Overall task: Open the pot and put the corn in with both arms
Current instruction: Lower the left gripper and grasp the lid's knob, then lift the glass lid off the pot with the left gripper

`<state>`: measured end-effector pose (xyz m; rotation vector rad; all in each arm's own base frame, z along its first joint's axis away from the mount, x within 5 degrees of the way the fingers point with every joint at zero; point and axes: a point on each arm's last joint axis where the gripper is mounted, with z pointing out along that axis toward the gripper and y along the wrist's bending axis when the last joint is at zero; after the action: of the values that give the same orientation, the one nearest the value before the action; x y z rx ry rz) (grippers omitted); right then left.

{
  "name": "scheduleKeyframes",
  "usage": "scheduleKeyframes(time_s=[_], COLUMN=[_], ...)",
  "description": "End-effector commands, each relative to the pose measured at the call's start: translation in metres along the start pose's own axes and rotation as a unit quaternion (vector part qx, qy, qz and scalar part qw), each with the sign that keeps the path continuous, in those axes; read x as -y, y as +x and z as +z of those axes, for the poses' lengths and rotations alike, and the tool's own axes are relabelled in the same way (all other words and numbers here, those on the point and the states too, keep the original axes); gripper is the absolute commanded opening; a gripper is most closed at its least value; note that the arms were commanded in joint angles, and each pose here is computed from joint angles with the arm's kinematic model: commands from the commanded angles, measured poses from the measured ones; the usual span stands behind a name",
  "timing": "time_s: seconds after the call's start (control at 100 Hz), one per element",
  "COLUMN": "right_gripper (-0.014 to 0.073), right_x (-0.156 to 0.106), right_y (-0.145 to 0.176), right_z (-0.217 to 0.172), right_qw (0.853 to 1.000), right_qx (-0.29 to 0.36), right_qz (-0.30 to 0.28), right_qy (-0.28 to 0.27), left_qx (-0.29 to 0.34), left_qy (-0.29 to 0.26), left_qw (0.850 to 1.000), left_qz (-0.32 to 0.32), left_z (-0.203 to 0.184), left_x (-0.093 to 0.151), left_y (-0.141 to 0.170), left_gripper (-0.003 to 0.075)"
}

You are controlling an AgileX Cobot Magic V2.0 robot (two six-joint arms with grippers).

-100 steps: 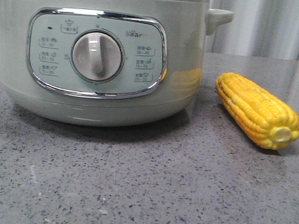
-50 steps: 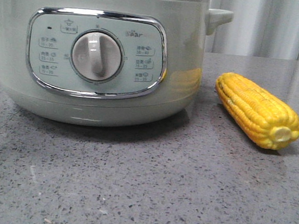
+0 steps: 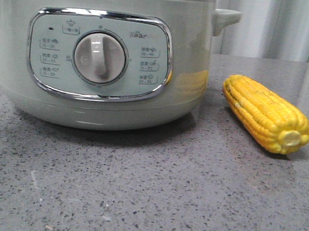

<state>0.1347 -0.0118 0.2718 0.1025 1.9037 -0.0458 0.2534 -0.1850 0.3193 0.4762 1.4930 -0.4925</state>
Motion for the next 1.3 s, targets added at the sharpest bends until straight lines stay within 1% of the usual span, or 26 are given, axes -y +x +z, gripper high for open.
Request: scheduleKeyframes(time_s=[0.0,0.25,0.36,0.76,0.84,0.89,0.96,1.15,1.29], right_gripper=[0.0015,0.0015,0.0015,0.0015,0.0015,0.0015,0.0015,0.0015,0.0015], right_x=[0.0004,0.0004,0.0004,0.0004,0.0004,0.0004,0.0004,0.0004,0.0004], right_y=[-0.0191,-0.0191,-0.0191,-0.0191,-0.0191,-0.0191,-0.0191,-0.0191,-0.0191], right_z=[-0.0019,-0.0019,-0.0019,-0.0019,-0.0019,-0.0019,-0.0019,-0.0019,-0.0019], right_qw=[0.999,0.999,0.999,0.999,0.999,0.999,0.999,0.999,0.999], right_qx=[0.054,0.054,0.054,0.054,0.054,0.054,0.054,0.054,0.054], right_qz=[-0.002,-0.002,-0.002,-0.002,-0.002,-0.002,-0.002,-0.002,-0.002], right_qy=[0.002,0.002,0.002,0.002,0.002,0.002,0.002,0.002,0.002], left_qx=[0.073,0.061,0.036,0.022,0.022,0.022,0.022,0.023,0.024], left_qy=[0.002,0.002,0.002,0.003,0.003,0.003,0.003,0.003,0.002], left_qw=[0.997,0.998,0.999,1.0,1.0,1.0,1.0,1.0,1.0], left_qz=[-0.016,-0.016,-0.016,-0.016,-0.016,-0.016,-0.016,-0.016,-0.016], left_z=[0.0004,0.0014,0.0019,0.002,0.002,0.002,0.002,0.002,0.002], left_x=[0.0017,0.0018,0.0019,0.002,0.002,0.002,0.002,0.002,0.002], left_y=[-0.0264,-0.0235,-0.0189,-0.0165,-0.0165,-0.0165,-0.0165,-0.0166,-0.0168], left_gripper=[0.0469,0.0435,0.042,0.0419,0.0407,0.0382,0.0324,0.0125,0.001])
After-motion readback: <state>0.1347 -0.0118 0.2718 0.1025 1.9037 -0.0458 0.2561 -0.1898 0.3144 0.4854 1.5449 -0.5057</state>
